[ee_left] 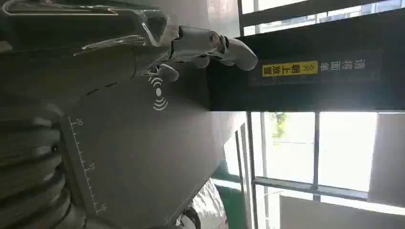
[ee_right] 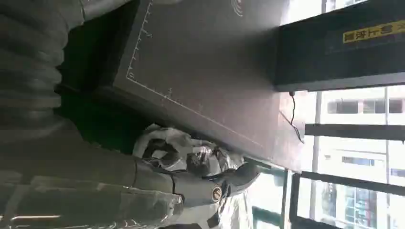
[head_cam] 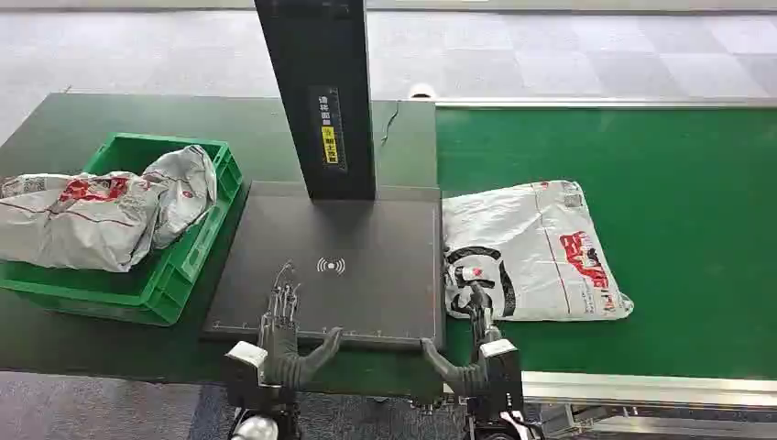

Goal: Moved the parcel from conveyor to table for the left to box.

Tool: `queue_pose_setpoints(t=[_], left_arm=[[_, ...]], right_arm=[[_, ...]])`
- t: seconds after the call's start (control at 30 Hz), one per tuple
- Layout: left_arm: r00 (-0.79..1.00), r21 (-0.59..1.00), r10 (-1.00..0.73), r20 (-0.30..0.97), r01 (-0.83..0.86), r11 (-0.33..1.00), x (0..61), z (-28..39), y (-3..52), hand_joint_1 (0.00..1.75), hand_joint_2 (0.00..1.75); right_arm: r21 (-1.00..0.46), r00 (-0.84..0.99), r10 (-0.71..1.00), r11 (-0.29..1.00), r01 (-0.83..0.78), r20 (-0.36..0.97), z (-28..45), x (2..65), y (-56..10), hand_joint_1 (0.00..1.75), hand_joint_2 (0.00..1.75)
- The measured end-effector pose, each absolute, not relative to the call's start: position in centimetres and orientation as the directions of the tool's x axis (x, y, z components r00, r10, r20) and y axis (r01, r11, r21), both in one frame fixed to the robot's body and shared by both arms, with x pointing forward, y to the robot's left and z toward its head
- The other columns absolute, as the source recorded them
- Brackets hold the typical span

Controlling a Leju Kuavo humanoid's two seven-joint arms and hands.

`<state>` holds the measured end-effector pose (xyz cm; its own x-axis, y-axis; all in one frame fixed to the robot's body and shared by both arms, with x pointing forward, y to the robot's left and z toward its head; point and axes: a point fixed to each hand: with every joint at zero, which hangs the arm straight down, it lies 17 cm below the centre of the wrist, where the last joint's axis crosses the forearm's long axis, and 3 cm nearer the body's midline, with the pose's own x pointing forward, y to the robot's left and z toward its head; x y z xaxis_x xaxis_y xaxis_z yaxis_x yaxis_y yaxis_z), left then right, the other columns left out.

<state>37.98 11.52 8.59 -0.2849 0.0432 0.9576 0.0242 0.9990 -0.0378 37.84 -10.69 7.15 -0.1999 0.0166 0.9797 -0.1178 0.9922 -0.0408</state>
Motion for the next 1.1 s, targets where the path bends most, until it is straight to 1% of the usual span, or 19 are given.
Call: queue_pose_setpoints(t=[0.1, 0.2, 0.27, 0.37, 0.43, 0.57, 0.67, 0.73, 0.8, 0.83, 0.9, 1.1], left_arm=[[-0.286, -0.037, 0.043, 0.957, 0.026, 0.999, 38.0, 8.6, 11.5, 0.0, 1.75], [-0.285, -0.042, 0.047, 0.957, 0.023, 0.999, 38.1, 8.6, 11.6, 0.0, 1.75], [-0.286, -0.044, 0.05, 0.957, 0.027, 0.999, 38.1, 8.7, 11.5, 0.0, 1.75], [-0.294, -0.045, 0.058, 0.954, 0.051, 0.998, 38.1, 9.0, 10.9, 0.0, 1.75], [-0.298, -0.046, 0.062, 0.953, 0.061, 0.997, 38.2, 9.3, 10.5, 0.0, 1.75], [-0.3, -0.052, 0.072, 0.951, 0.075, 0.996, 38.2, 9.5, 10.2, 0.0, 1.75], [-0.306, -0.053, 0.077, 0.949, 0.087, 0.995, 38.3, 9.8, 9.9, 0.0, 1.75], [-0.308, -0.053, 0.079, 0.948, 0.091, 0.994, 38.4, 9.9, 9.8, 0.0, 1.75], [-0.309, -0.055, 0.082, 0.947, 0.096, 0.994, 38.5, 10.0, 9.7, 0.0, 1.75], [-0.307, -0.058, 0.085, 0.948, 0.097, 0.994, 38.5, 9.9, 9.7, 0.0, 1.75], [-0.305, -0.057, 0.084, 0.949, 0.099, 0.994, 38.4, 9.8, 9.6, 0.0, 1.75], [-0.303, -0.056, 0.083, 0.949, 0.097, 0.994, 38.4, 9.7, 9.6, 0.0, 1.75]], right_arm=[[-0.211, -0.251, 0.197, 0.977, -0.031, 0.948, 8.1, 38.7, -12.7, 0.0, 1.75], [-0.343, -0.288, 0.343, 0.938, 0.053, 0.894, 9.8, 40.3, -15.4, 0.0, 1.75], [-0.471, -0.314, 0.497, 0.867, 0.161, 0.809, 11.5, 41.7, -18.0, 0.0, 1.75], [-0.595, -0.307, 0.668, 0.744, 0.304, 0.678, 14.5, 45.2, -22.6, 0.0, 1.75], [-0.625, -0.286, 0.718, 0.695, 0.356, 0.635, 16.0, 47.4, -25.5, 0.0, 1.75], [-0.691, -0.221, 0.791, 0.608, 0.391, 0.57, 16.8, 50.2, -28.5, 0.0, 1.75], [-0.737, -0.135, 0.808, 0.582, 0.344, 0.574, 16.5, 54.2, -31.4, 0.0, 1.75], [-0.735, -0.058, 0.759, 0.645, 0.209, 0.649, 14.5, 56.8, -32.8, 0.0, 1.75], [-0.718, 0.052, 0.717, 0.695, 0.034, 0.696, 10.9, 58.0, -33.3, 0.0, 1.75], [-0.706, 0.113, 0.706, 0.707, -0.04, 0.7, 9.2, 58.1, -33.7, 0.0, 1.75], [-0.679, 0.196, 0.69, 0.723, -0.129, 0.697, 6.8, 57.9, -33.9, 0.0, 1.75], [-0.624, 0.321, 0.674, 0.738, -0.256, 0.666, 3.1, 56.6, -33.9, 0.0, 1.75]])
